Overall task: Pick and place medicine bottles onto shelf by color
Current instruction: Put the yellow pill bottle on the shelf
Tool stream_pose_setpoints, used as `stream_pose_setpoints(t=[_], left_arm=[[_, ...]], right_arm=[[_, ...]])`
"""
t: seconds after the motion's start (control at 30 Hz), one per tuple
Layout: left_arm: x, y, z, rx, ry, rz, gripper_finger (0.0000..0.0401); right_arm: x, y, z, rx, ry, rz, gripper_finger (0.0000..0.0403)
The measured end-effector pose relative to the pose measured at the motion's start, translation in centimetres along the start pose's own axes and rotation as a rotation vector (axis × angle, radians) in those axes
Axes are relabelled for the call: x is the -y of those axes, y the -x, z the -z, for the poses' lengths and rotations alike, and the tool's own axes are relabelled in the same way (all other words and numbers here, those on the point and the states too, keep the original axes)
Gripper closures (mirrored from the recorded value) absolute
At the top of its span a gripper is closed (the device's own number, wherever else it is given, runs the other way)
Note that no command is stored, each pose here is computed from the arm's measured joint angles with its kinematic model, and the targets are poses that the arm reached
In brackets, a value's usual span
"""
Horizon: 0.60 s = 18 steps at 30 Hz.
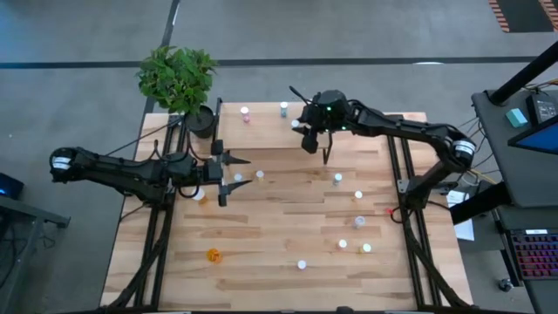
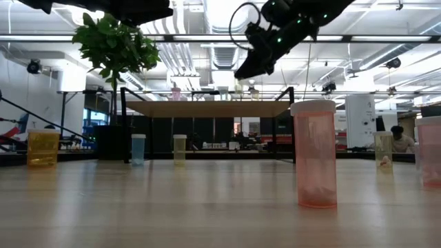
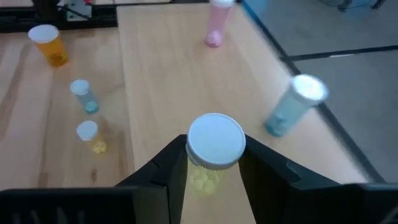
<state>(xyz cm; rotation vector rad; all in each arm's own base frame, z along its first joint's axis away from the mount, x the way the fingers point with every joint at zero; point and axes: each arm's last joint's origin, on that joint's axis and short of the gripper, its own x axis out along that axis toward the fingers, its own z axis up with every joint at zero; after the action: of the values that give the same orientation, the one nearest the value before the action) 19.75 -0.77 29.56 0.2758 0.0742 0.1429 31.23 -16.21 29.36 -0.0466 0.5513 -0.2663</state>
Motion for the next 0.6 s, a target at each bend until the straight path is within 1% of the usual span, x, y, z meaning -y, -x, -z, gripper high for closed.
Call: stream_pose_setpoints(t=[0.13, 0.27, 0.33, 0.6], left_arm=[[0.0, 0.0, 0.0, 0.000, 0.000, 0.000, 0.0168], [0.0, 0.0, 0.0, 0.000, 0.001, 0.000, 0.0168], [0.0, 0.0, 0.0, 0.000, 0.001, 0.000, 0.0168], [0.0, 0.0, -0.2, 0.016, 0.007, -0.004, 0.0168]], right_arm=[[0.0, 1.4, 0.3, -0.027, -0.013, 0.082, 0.0283], [-0.2, 2.1, 1.3, -0.035, -0.070, 0.151, 0.0286], [-0.3, 2.4, 1.9, -0.028, -0.104, 0.163, 0.0284], [-0.8, 2.8, 3.9, -0.004, -0.155, 0.188, 0.0280]])
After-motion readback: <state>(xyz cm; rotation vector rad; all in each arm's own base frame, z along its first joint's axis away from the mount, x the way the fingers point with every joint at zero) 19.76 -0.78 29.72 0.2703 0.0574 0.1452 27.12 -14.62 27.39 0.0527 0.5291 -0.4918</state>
